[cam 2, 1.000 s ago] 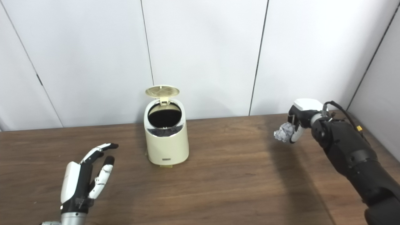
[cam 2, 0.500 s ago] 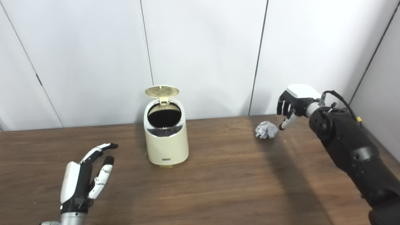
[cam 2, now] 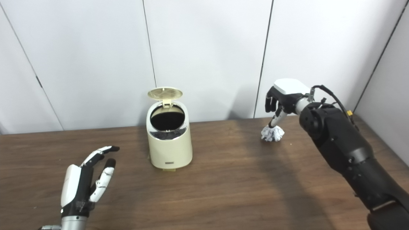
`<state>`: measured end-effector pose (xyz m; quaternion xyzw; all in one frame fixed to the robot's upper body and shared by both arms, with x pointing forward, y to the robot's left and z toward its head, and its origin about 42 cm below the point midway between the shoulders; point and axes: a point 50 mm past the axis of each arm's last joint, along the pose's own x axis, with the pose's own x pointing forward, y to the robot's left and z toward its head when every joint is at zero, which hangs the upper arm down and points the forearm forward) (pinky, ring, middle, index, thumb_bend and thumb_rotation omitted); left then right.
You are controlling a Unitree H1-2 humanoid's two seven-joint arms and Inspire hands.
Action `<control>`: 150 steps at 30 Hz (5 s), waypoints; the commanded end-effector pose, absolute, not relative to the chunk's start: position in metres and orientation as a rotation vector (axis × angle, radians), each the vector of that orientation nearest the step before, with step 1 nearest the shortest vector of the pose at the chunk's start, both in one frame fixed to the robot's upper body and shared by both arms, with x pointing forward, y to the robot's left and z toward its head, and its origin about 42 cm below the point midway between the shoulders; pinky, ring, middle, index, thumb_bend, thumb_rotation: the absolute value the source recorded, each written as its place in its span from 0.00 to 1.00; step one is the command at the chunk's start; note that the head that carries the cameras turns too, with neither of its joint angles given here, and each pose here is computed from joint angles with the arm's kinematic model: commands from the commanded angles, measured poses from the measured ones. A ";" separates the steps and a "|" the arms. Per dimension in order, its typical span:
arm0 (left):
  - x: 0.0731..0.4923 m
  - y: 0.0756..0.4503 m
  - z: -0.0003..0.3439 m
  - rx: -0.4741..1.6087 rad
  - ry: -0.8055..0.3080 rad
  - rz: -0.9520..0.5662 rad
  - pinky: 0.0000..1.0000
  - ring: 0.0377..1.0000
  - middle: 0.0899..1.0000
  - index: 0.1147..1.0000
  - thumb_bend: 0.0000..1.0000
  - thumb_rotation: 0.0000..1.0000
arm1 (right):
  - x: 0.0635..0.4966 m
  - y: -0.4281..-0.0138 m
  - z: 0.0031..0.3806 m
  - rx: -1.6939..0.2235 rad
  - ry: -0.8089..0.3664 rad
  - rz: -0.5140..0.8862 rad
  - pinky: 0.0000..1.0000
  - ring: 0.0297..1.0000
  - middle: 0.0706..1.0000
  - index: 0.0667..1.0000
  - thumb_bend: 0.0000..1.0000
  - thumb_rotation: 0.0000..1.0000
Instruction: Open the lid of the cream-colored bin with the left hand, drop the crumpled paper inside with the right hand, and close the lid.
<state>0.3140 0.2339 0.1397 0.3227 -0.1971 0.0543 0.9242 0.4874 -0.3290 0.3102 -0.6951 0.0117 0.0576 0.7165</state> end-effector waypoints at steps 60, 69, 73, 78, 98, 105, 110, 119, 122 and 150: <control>0.300 0.233 0.124 0.675 -0.363 0.108 0.77 0.79 0.76 0.73 0.49 1.00 | 0.512 -0.347 0.285 -1.573 0.193 0.207 0.65 0.79 0.82 0.73 0.88 0.09; 0.298 0.232 0.126 0.674 -0.365 0.109 0.76 0.78 0.76 0.74 0.50 1.00 | 0.511 -0.343 0.277 -1.561 0.223 0.230 0.66 0.76 0.79 0.72 0.86 0.07; 0.297 0.232 0.126 0.676 -0.370 0.108 0.76 0.78 0.76 0.74 0.49 1.00 | 0.509 -0.343 0.273 -1.540 0.232 0.235 0.64 0.74 0.76 0.71 0.84 0.05; 0.296 0.232 0.127 0.676 -0.370 0.108 0.77 0.78 0.76 0.73 0.49 1.00 | 0.510 -0.347 0.268 -1.537 0.243 0.232 0.65 0.73 0.75 0.69 0.83 0.03; 0.298 0.233 0.126 0.682 -0.368 0.107 0.75 0.77 0.76 0.73 0.48 1.00 | 0.512 -0.346 0.260 -1.640 0.215 0.150 0.38 0.44 0.43 0.46 0.53 0.00; 0.299 0.232 0.126 0.688 -0.366 0.105 0.74 0.76 0.76 0.73 0.49 1.00 | 0.509 -0.341 0.269 -1.607 0.196 0.111 0.38 0.44 0.42 0.46 0.53 0.00; 0.300 0.232 0.124 0.690 -0.366 0.099 0.74 0.75 0.76 0.72 0.49 1.00 | 0.509 -0.340 0.273 -1.581 0.206 0.110 0.35 0.39 0.38 0.47 0.53 0.00; 0.301 0.232 0.122 0.694 -0.370 0.094 0.73 0.75 0.76 0.72 0.47 0.99 | 0.499 -0.326 0.290 -1.612 0.117 0.149 0.35 0.39 0.38 0.47 0.53 0.00; 0.302 0.232 0.122 0.691 -0.368 0.095 0.73 0.74 0.75 0.72 0.47 0.98 | 0.491 -0.316 0.303 -1.597 0.067 0.183 0.38 0.43 0.44 0.45 0.53 0.00; 0.311 0.225 0.117 0.699 -0.354 0.090 0.72 0.73 0.75 0.72 0.45 0.97 | 0.421 -0.186 0.405 -1.609 -0.297 0.371 0.39 0.46 0.51 0.43 0.52 0.00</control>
